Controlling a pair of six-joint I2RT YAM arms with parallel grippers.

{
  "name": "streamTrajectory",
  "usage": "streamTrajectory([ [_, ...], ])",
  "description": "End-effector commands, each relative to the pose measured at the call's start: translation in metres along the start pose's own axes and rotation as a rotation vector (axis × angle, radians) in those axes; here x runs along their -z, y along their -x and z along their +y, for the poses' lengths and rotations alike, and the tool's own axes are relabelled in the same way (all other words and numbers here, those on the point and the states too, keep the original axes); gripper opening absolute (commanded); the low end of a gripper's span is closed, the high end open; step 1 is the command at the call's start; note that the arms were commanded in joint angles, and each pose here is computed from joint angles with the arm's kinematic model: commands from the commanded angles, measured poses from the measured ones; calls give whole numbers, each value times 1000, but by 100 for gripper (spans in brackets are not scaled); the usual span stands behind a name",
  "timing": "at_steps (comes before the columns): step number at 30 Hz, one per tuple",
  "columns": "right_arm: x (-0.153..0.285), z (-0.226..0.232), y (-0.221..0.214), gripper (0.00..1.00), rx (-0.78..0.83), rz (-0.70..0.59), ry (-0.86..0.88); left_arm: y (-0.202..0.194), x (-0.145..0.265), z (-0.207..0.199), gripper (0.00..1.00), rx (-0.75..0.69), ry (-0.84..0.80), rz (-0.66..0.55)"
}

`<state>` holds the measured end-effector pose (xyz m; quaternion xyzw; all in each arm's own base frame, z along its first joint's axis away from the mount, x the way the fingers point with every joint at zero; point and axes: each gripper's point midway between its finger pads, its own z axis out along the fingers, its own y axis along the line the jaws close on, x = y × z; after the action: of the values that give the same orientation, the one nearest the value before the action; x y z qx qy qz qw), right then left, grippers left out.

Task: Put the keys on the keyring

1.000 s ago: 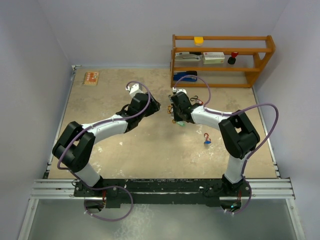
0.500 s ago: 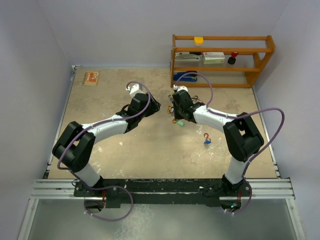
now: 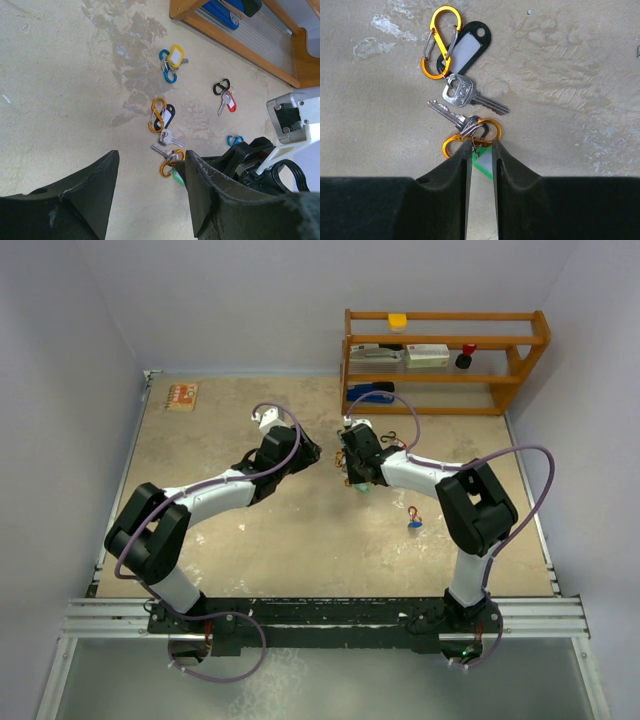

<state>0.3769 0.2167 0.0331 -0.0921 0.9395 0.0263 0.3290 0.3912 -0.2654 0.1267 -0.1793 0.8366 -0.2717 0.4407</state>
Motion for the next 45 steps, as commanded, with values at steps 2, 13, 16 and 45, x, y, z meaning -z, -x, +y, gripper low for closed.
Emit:
streamTrajectory([
  [2, 3, 9, 19, 23, 4, -40, 29, 10, -1, -5, 52, 9, -30, -30],
  [13, 1, 9, 18, 10, 6, -34, 29, 11, -3, -3, 53, 11, -29, -29],
  [16, 1, 10, 17, 8, 6, -33, 32, 11, -2, -3, 52, 12, -29, -28],
  [45, 150, -3, 84, 0, -29, -393, 123, 37, 34, -16, 52, 54, -75, -87],
])
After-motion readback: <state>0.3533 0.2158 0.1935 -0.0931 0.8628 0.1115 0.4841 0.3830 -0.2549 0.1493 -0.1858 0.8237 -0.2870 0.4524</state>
